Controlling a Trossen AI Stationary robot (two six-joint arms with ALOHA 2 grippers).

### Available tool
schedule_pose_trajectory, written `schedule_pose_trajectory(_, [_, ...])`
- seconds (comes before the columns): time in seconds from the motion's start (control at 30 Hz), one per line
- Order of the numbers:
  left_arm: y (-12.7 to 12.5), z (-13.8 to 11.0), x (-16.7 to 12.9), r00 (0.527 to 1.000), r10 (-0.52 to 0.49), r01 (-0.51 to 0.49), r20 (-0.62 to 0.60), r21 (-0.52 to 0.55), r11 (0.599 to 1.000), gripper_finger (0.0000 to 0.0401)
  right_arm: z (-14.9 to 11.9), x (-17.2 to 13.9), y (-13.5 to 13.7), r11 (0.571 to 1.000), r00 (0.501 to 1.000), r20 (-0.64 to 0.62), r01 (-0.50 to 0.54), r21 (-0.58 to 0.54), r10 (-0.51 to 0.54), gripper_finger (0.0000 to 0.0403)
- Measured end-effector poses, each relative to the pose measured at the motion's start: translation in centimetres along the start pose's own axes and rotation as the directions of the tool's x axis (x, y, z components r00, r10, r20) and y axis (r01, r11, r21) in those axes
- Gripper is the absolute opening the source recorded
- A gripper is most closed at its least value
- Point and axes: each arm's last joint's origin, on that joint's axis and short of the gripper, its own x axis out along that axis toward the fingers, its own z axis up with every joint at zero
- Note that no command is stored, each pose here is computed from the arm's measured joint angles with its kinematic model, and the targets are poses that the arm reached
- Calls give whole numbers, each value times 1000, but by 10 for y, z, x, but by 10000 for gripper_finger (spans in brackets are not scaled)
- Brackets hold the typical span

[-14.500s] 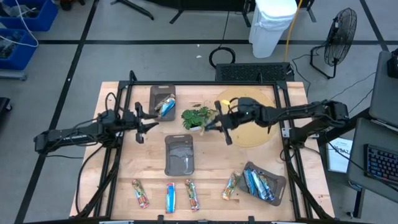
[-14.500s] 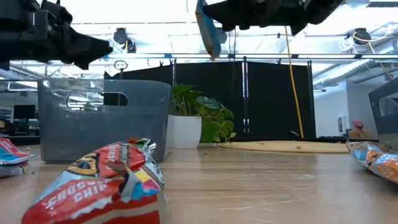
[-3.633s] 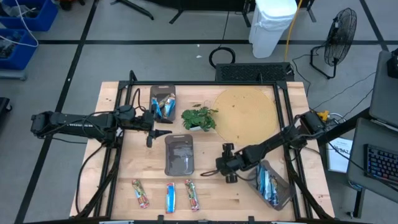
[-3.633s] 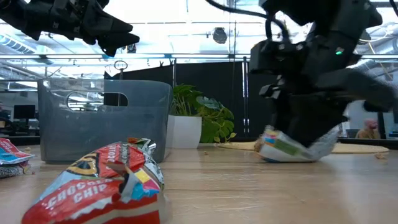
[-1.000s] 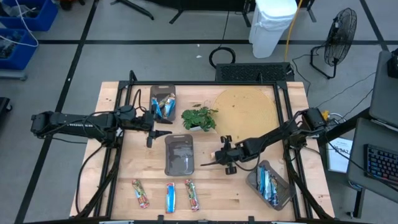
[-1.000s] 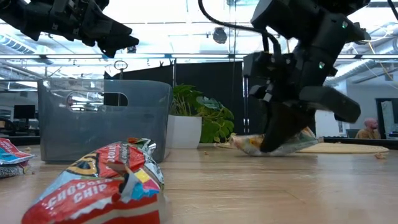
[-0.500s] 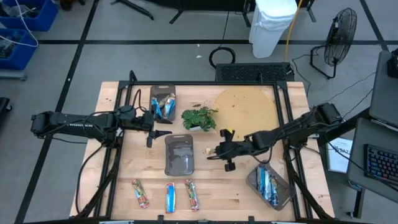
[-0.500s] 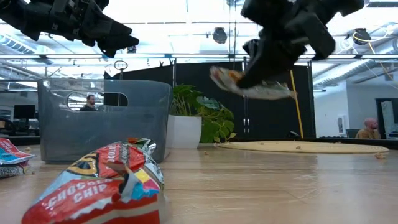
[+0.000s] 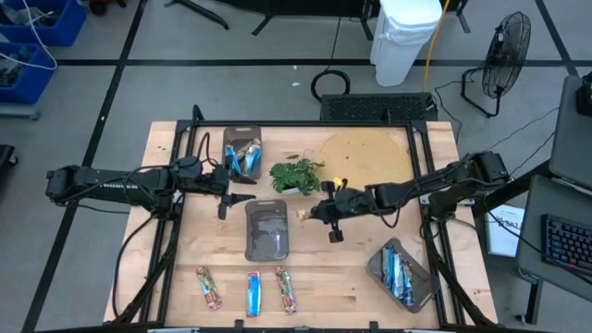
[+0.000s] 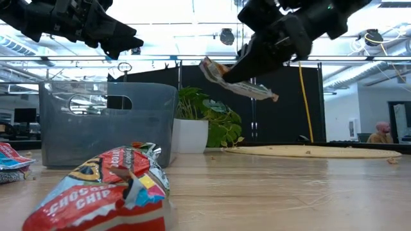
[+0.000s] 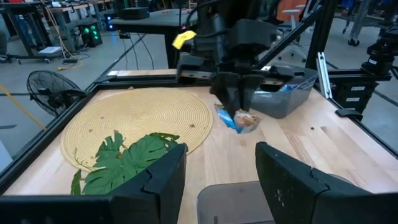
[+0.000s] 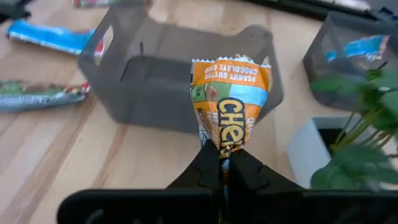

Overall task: Pick and place Granola Bars by type
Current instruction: Put the orange granola bar into the top black bin

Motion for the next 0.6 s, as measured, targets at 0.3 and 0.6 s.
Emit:
schedule_pose_trajectory(0.3, [3, 0, 0, 993, 120, -120, -2, 1, 993, 198, 4, -1, -29, 1000, 974, 228, 4, -11, -1, 2])
schedule_pose_trajectory(0.6, [5, 3, 0, 987, 156, -156, 28, 7, 988, 198, 8, -7, -46, 999, 919, 395, -1, -44, 18, 2])
